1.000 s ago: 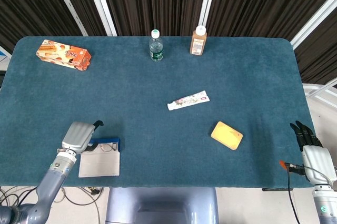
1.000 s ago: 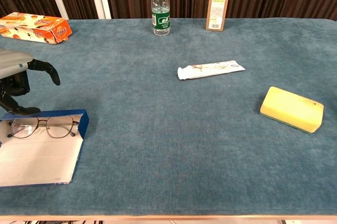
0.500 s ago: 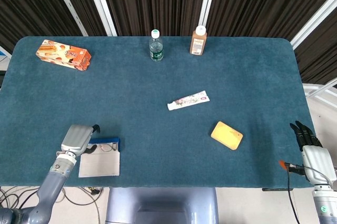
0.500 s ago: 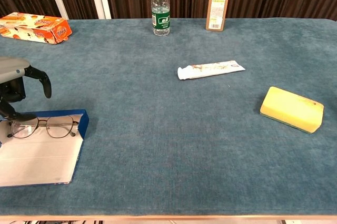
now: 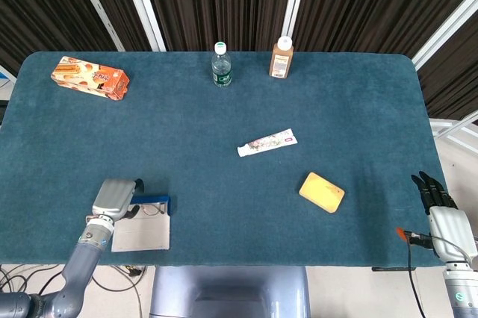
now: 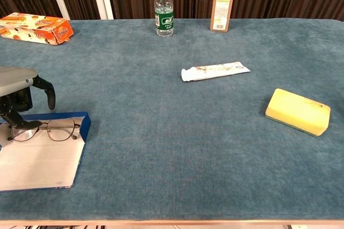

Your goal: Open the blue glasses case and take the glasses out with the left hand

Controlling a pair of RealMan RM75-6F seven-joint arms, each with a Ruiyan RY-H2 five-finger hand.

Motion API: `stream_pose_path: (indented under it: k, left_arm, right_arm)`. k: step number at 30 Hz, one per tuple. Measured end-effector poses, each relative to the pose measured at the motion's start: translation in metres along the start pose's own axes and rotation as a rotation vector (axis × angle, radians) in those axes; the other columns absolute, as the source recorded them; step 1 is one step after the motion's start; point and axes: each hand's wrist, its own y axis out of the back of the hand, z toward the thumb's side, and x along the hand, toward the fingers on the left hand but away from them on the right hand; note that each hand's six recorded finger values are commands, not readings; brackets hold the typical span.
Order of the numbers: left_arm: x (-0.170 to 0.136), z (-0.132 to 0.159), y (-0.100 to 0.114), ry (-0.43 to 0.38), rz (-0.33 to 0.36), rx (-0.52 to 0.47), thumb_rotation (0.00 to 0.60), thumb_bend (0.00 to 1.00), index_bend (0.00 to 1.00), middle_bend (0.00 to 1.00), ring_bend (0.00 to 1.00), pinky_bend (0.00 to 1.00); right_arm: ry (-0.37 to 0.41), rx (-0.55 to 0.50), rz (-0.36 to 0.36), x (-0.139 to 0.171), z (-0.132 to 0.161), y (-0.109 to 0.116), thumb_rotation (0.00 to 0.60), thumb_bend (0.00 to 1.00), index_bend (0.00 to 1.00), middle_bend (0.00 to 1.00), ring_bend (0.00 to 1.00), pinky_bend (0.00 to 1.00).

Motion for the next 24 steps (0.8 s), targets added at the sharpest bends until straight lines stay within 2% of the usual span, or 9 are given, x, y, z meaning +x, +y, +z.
stream_pose_path:
  k: [7, 14, 24]
  left_arm:
    - [0.0013, 0.0, -0.0027, 0.004, -0.008, -0.01, 0.6, 0.31, 0.44, 1.0, 0.92, 1.0]
    - [0.0016, 0.0005, -0.003, 0.003, -0.009, -0.019, 0.6, 0.37, 0.45, 1.0, 0.92, 1.0]
    - [0.0019, 0.0004, -0.0044, 0.001, -0.014, -0.02, 0.6, 0.37, 0.48, 1.0, 0.92, 1.0]
  right_arm:
    - [0.0, 0.0, 0.0, 0.0, 0.0001, -0.0001, 0.6, 0.24, 0.0, 0.0, 0.0, 0.19]
    - [0.0, -0.001, 0.0, 0.0, 0.0001, 0.0, 0.6, 0.24, 0.0, 0.0, 0.0, 0.19]
    - [0.0, -0.001, 0.0, 0.0, 0.0002, 0.0, 0.6, 0.24, 0.0, 0.0, 0.0, 0.19]
